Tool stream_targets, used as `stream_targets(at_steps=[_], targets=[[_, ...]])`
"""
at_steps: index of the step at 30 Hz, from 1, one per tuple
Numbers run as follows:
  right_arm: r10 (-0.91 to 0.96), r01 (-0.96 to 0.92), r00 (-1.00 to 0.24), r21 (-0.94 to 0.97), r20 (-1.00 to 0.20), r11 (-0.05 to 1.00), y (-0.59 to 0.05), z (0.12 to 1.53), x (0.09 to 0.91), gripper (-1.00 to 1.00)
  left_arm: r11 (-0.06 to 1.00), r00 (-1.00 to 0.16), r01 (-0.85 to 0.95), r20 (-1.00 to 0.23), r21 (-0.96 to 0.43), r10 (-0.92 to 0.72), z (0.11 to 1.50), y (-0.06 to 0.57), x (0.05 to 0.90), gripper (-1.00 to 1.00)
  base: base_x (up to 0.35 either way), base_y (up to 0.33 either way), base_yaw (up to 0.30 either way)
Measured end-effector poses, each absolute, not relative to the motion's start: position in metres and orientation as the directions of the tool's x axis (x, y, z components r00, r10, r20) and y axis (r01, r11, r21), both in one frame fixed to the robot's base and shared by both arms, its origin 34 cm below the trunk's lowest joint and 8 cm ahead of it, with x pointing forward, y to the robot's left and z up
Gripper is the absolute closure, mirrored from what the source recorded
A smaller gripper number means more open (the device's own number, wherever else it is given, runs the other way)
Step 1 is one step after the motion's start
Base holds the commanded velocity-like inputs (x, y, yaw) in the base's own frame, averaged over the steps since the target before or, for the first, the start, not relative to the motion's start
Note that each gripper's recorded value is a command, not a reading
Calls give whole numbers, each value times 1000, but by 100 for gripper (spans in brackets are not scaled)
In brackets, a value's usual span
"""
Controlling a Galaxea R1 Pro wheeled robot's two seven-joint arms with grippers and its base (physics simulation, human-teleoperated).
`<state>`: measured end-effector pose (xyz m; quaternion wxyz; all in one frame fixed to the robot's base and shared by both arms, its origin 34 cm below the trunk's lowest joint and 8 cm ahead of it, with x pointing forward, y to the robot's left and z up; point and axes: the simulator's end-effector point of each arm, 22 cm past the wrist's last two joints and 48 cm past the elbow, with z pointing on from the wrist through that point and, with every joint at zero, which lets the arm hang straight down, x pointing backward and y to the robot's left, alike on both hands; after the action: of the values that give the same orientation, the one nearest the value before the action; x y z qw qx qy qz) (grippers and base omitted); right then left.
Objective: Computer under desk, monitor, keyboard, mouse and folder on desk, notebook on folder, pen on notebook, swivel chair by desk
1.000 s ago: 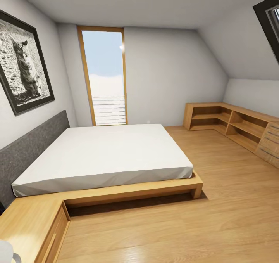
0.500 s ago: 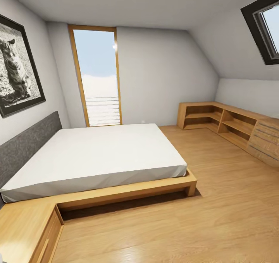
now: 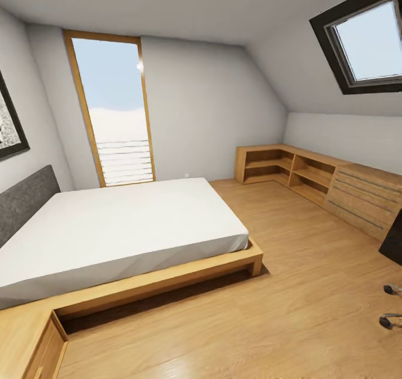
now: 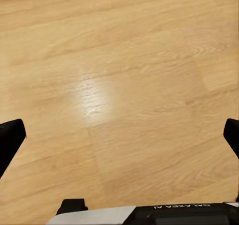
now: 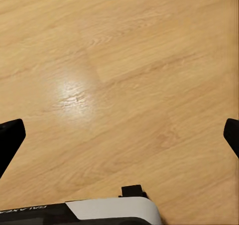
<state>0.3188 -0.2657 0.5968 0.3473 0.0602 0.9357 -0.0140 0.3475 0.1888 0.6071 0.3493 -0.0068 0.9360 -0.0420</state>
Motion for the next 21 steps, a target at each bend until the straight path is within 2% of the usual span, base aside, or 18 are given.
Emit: stream_targets(at_steps=[16, 21], targets=[[105, 126, -751, 15, -652, 992, -267, 597, 319, -100, 998, -736, 18, -676, -63, -30, 609, 204, 348, -100, 0, 0, -259], [105, 126, -751, 15, -652, 992, -267, 597, 319, -100, 998, -738, 17, -674, -63, -30, 608, 204, 346, -100, 7, 130, -112]])
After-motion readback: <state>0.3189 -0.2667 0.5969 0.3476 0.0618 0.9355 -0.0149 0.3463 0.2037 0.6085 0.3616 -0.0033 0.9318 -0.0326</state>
